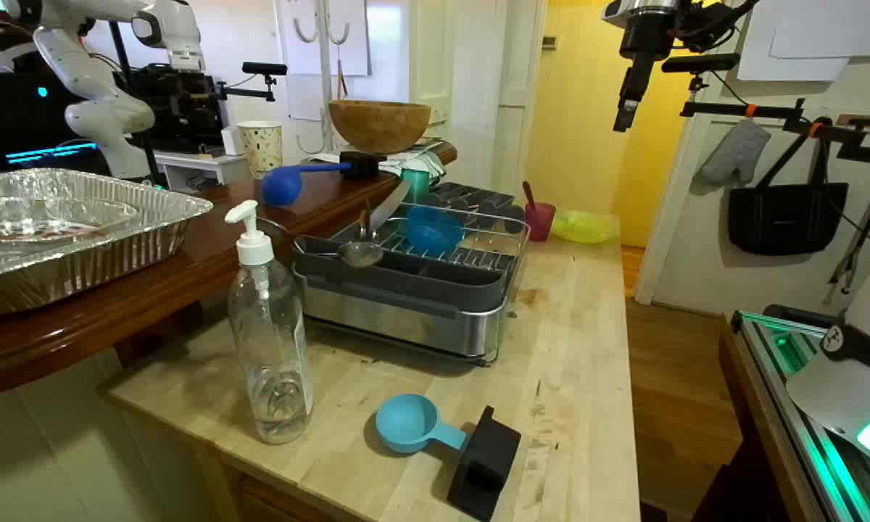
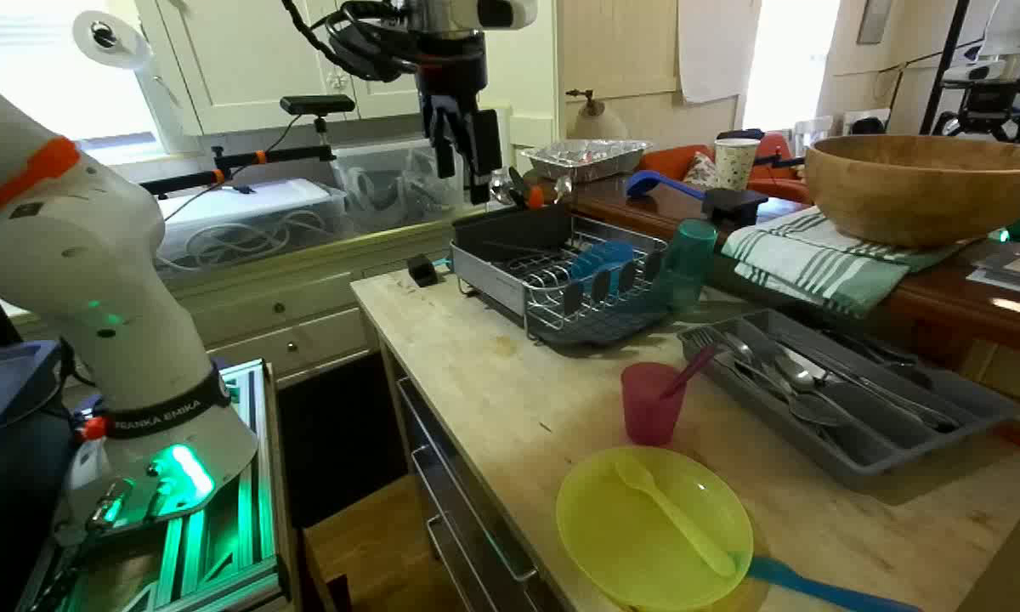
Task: Move the bowl backwards
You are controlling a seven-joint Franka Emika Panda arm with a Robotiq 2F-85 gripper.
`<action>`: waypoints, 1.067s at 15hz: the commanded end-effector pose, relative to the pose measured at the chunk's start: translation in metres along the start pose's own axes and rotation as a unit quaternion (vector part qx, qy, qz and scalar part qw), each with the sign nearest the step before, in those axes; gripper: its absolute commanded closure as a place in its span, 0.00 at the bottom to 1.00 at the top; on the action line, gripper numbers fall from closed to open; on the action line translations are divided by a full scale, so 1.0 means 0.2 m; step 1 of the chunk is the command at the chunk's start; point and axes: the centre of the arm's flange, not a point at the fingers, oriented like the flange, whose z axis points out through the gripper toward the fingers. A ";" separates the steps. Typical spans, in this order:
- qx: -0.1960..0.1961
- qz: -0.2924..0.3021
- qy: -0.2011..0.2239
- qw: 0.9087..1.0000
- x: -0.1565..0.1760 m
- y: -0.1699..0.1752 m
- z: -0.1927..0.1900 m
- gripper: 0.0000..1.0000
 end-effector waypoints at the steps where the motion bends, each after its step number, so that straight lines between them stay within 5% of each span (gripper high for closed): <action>1: 0.000 0.000 0.000 1.000 0.00 0.00 0.00 0.00; 6: 0.000 0.000 0.000 1.000 0.00 0.00 0.00 0.00; 10: 0.014 0.090 0.033 0.995 0.20 -0.07 0.10 0.00; 16: -0.004 0.216 0.099 0.971 0.52 -0.22 0.41 0.00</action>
